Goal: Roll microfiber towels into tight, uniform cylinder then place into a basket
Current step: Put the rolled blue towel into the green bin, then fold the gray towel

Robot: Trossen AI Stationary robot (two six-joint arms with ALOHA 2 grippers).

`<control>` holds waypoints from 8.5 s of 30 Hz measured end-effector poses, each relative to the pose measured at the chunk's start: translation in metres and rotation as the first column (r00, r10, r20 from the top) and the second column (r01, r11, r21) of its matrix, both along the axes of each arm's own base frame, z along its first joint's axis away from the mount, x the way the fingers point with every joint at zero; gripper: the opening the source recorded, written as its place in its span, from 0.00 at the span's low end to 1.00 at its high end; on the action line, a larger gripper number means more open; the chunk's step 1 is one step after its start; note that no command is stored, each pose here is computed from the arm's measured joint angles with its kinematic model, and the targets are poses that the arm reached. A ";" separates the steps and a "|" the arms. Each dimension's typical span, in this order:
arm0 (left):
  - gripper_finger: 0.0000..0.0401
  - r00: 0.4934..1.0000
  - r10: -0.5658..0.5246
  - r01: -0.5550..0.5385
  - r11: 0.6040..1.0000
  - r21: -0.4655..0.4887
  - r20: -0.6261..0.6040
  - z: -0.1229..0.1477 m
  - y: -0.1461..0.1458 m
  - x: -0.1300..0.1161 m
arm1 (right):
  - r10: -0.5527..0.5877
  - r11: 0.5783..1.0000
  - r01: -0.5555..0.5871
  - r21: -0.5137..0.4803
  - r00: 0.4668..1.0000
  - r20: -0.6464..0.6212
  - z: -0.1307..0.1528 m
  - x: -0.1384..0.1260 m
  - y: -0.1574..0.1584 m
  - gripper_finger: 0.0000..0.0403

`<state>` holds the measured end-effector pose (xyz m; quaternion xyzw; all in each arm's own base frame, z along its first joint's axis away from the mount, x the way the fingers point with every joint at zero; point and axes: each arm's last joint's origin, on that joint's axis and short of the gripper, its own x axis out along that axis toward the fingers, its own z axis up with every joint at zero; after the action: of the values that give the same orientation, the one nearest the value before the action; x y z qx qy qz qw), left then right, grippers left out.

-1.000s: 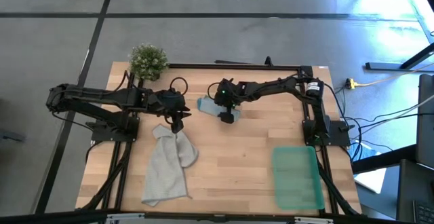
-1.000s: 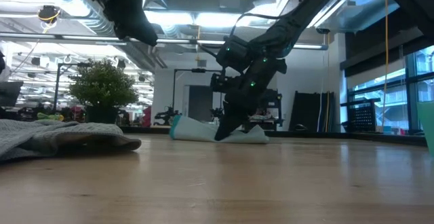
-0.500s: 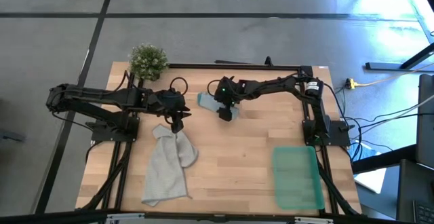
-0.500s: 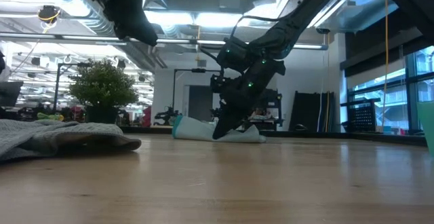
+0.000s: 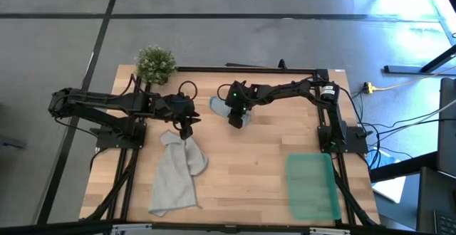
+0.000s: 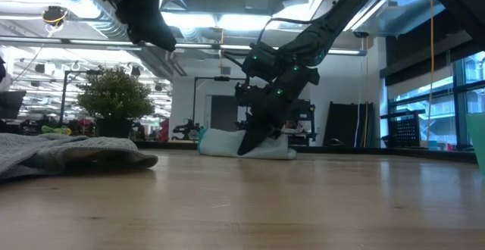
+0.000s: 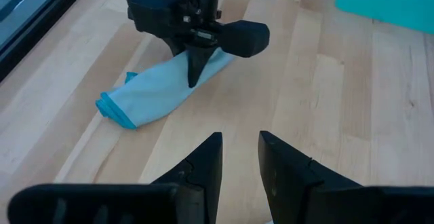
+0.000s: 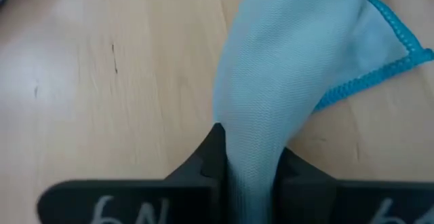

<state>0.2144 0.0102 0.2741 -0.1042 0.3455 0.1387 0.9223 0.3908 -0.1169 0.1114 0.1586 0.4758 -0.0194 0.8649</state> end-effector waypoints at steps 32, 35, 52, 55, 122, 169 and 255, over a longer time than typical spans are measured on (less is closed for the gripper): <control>0.22 1.000 0.000 0.000 1.000 0.000 0.003 0.000 0.000 0.000 | -0.355 0.927 0.343 -0.150 0.933 -0.055 0.178 -0.101 0.084 0.09; 0.22 1.000 0.000 0.000 1.000 0.001 0.016 0.001 0.000 0.001 | -0.448 0.889 0.433 -0.151 0.889 -0.093 0.191 -0.127 0.107 0.09; 0.22 1.000 -0.002 0.002 1.000 0.004 0.019 0.002 0.000 0.001 | -0.755 0.618 0.785 -0.029 0.584 -0.299 0.200 -0.228 0.243 0.09; 0.22 0.999 -0.028 0.027 0.999 0.031 0.034 0.003 0.000 0.003 | -0.766 0.581 0.811 -0.070 0.515 -0.386 0.190 -0.237 0.264 0.09; 0.22 0.970 -0.122 0.098 0.988 0.122 0.212 0.019 0.000 0.014 | -0.529 0.699 0.704 -0.129 0.387 -0.755 0.047 -0.271 0.320 0.53; 0.22 0.970 -0.122 0.098 0.988 0.122 0.212 0.019 0.000 0.014 | -0.782 0.598 0.788 -0.146 0.534 -0.321 0.051 -0.256 0.290 0.54; 0.22 0.844 0.379 -0.529 0.704 -0.474 -0.379 -0.151 -0.052 0.023 | -0.689 0.725 0.679 0.116 0.718 0.101 0.192 -0.276 0.208 0.54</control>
<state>0.2376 -0.0418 0.1232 -0.4342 0.4483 0.2676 0.7341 0.1146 0.0907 0.3037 0.3544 0.3232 -0.3097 0.8210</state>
